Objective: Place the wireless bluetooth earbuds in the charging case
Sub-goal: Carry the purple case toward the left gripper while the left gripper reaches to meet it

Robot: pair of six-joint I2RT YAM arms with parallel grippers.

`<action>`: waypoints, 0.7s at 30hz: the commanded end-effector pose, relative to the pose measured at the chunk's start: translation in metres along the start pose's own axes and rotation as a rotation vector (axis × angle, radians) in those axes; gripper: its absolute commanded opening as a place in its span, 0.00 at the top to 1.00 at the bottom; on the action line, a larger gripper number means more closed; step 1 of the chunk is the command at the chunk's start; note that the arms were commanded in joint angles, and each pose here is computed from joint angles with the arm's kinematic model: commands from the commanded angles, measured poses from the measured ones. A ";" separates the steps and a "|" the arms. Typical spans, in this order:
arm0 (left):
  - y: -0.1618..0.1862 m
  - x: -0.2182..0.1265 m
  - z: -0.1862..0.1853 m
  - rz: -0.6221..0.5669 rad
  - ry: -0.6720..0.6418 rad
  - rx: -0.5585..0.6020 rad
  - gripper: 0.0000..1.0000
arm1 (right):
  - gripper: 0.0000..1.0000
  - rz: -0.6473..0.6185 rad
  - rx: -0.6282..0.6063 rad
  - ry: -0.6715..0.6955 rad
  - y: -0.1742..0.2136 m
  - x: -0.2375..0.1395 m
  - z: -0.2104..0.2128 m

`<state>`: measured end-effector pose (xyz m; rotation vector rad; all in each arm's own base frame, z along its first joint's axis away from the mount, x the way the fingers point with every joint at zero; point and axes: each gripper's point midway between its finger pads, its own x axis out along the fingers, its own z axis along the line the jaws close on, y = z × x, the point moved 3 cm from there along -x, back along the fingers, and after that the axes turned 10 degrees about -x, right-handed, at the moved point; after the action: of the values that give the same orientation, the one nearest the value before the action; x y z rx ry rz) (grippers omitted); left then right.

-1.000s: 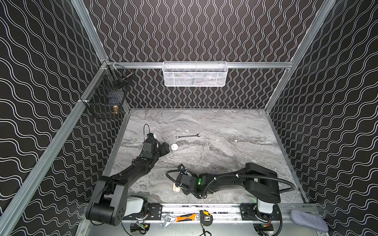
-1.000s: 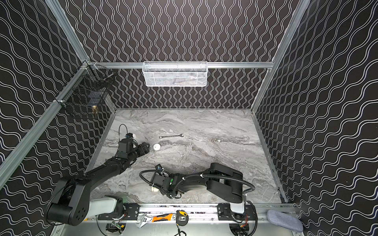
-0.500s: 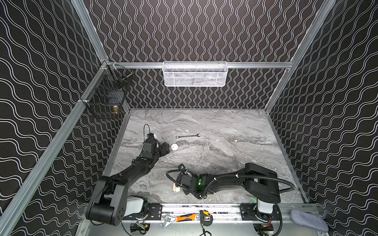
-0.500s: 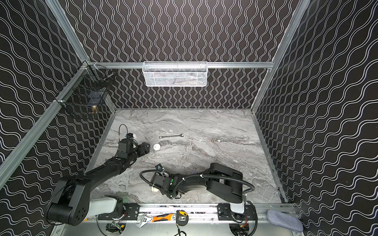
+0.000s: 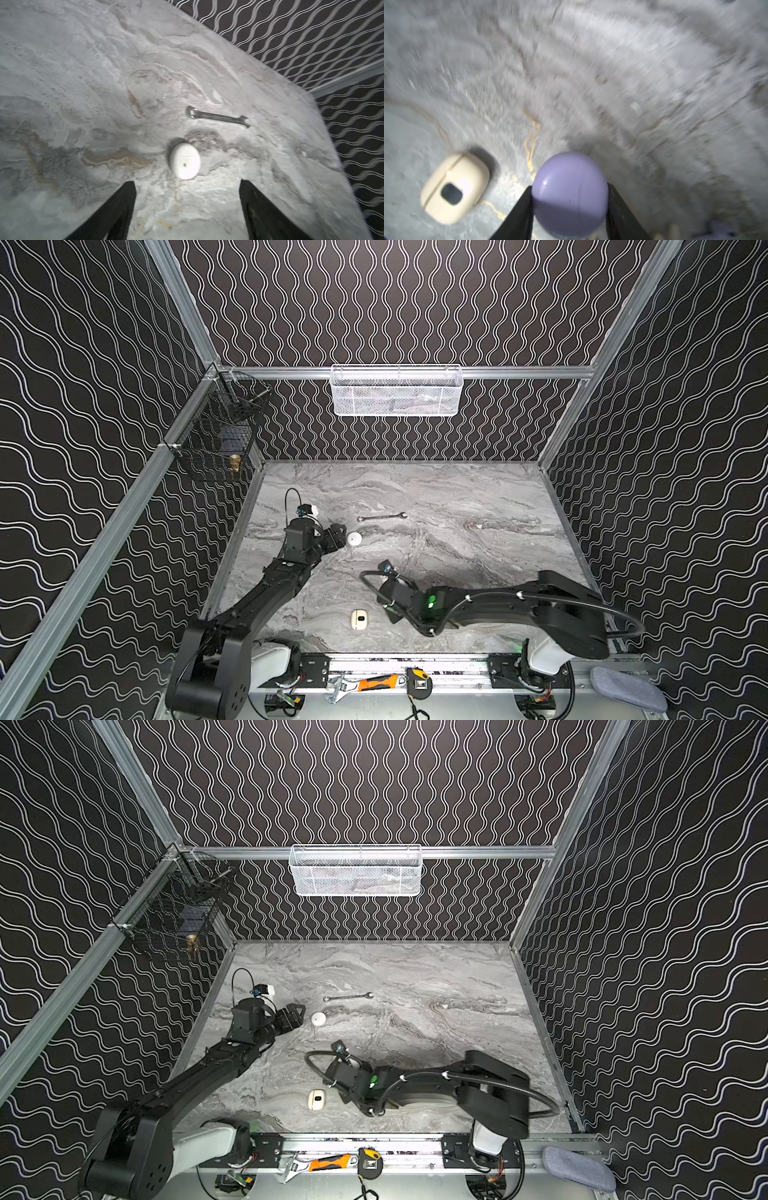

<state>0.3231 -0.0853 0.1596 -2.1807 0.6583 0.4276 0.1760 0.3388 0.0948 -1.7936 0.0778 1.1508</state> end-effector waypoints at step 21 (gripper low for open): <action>0.006 -0.119 -0.146 0.286 0.673 0.190 0.38 | 0.73 -0.866 -0.433 0.137 -0.139 -0.139 -0.056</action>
<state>0.2500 -0.1505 0.2987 -2.0782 1.1971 -0.1580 0.2095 0.3097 0.2772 -1.9150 -0.7371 0.5169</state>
